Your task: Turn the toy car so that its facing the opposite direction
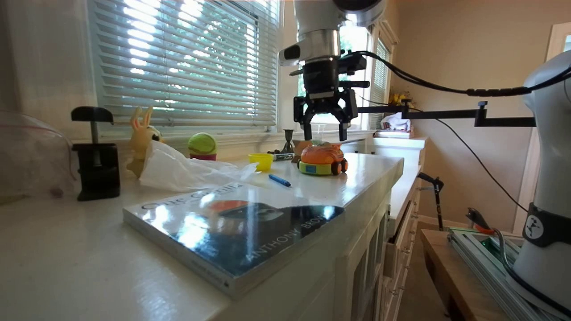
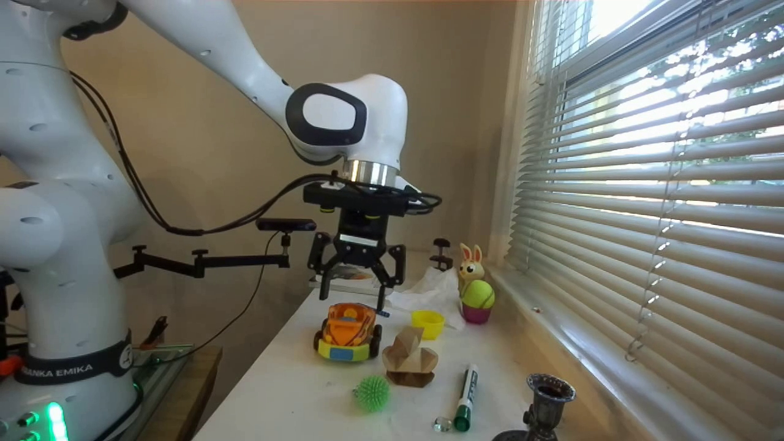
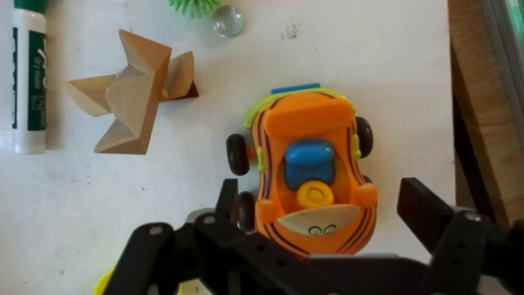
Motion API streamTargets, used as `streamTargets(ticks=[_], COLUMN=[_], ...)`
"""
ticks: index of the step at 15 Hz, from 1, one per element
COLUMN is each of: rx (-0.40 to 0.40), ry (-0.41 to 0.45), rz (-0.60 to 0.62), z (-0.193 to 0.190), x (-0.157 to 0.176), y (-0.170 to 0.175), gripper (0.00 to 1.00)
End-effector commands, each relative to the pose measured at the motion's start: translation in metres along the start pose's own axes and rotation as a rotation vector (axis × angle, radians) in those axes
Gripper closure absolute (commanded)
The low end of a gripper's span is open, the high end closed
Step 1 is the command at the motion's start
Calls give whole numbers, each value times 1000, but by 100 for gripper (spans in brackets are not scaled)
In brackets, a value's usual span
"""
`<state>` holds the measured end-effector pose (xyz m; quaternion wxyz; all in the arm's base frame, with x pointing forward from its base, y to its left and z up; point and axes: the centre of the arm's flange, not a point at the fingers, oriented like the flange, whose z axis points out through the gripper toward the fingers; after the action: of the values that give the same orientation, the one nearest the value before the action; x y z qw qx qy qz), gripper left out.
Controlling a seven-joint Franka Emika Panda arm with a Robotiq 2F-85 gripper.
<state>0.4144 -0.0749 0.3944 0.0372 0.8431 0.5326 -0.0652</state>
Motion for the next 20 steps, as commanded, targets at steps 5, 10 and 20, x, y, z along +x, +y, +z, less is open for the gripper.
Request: streamTargets(ticks=[5,10,20], rx=[-156,-88,20], ry=[87,143,137], rz=[-22,10,71], z=[5,-3,-8], x=[6,7,-4], y=[-6,-8,-19], gripper=[0,0,0])
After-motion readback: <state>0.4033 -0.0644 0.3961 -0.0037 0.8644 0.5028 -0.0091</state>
